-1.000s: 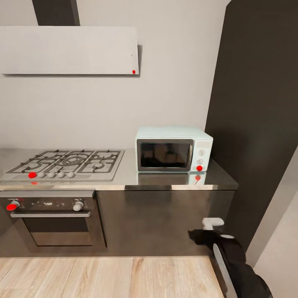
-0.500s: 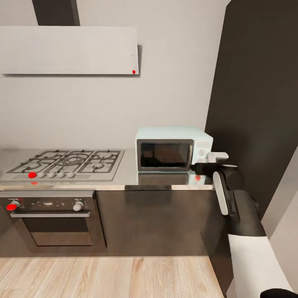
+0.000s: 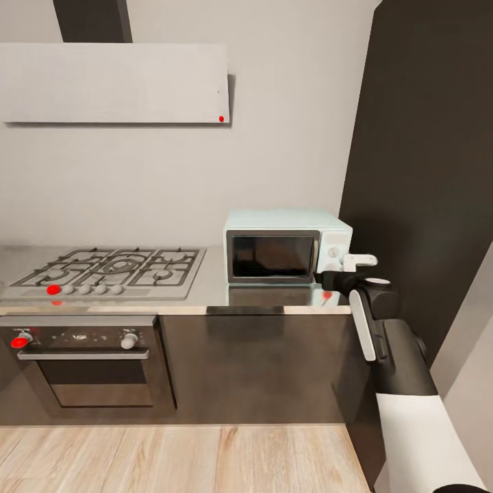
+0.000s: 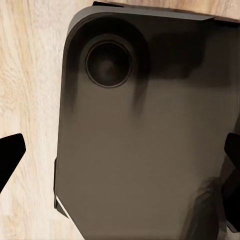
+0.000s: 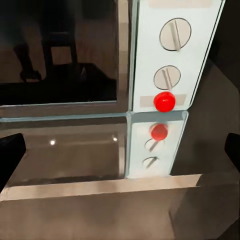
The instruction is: In the kitchen, take the popcorn bag from the countertop, put it into the microwave, and heat it until the popcorn is cooked so the cooked popcorn ends up inside the bag.
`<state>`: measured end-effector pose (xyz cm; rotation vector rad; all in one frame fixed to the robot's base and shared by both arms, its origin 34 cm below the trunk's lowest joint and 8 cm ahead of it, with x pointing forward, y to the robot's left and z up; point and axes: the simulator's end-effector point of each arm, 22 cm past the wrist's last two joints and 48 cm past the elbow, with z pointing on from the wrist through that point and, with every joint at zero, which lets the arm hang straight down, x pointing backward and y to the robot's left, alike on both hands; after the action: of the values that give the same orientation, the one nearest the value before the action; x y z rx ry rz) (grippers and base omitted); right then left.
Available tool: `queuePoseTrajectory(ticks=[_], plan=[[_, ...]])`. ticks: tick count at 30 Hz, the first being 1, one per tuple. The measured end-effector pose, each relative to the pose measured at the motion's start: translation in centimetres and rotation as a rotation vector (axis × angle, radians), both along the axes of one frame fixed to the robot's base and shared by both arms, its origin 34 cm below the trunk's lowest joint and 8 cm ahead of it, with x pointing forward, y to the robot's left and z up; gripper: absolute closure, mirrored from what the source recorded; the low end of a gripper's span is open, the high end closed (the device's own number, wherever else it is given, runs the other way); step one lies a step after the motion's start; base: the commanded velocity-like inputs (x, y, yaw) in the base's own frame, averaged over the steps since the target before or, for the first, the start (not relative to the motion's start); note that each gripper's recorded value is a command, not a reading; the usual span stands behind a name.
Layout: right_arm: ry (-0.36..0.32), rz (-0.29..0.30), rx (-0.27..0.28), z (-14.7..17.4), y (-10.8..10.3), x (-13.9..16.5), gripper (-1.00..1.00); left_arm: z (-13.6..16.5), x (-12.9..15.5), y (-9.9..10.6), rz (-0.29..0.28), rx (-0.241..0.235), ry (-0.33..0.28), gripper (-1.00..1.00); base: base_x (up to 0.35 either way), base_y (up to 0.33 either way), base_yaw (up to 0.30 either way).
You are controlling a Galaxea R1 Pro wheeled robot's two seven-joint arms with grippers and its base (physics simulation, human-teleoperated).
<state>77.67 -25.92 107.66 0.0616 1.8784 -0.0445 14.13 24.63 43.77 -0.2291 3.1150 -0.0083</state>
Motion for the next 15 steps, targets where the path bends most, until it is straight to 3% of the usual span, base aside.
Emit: queuePoseTrajectory(ticks=[4, 6, 13, 15], plan=[[-0.032, 0.114, 0.034, 0.5, 2.5, 0.2, -1.0, 0.0, 0.0, 0.0, 0.0, 0.0, 0.0, -1.0, 0.0, 0.0, 0.0], [-0.037, 0.137, 0.037, 0.6, 2.9, 0.2, -1.0, 0.0, 0.0, 0.0, 0.0, 0.0, 0.0, -1.0, 0.0, 0.0, 0.0], [-0.037, 0.13, 0.031, 0.6, 2.7, 0.2, -1.0, 0.0, 0.0, 0.0, 0.007, 0.002, 0.0, -1.0, 0.009, 0.0, 0.0], [-0.038, 0.112, 0.026, 0.6, 2.3, 0.2, -1.0, 0.0, -0.1, 0.0, 0.001, 0.0, 0.004, -1.0, 0.279, 0.0, 0.0]])
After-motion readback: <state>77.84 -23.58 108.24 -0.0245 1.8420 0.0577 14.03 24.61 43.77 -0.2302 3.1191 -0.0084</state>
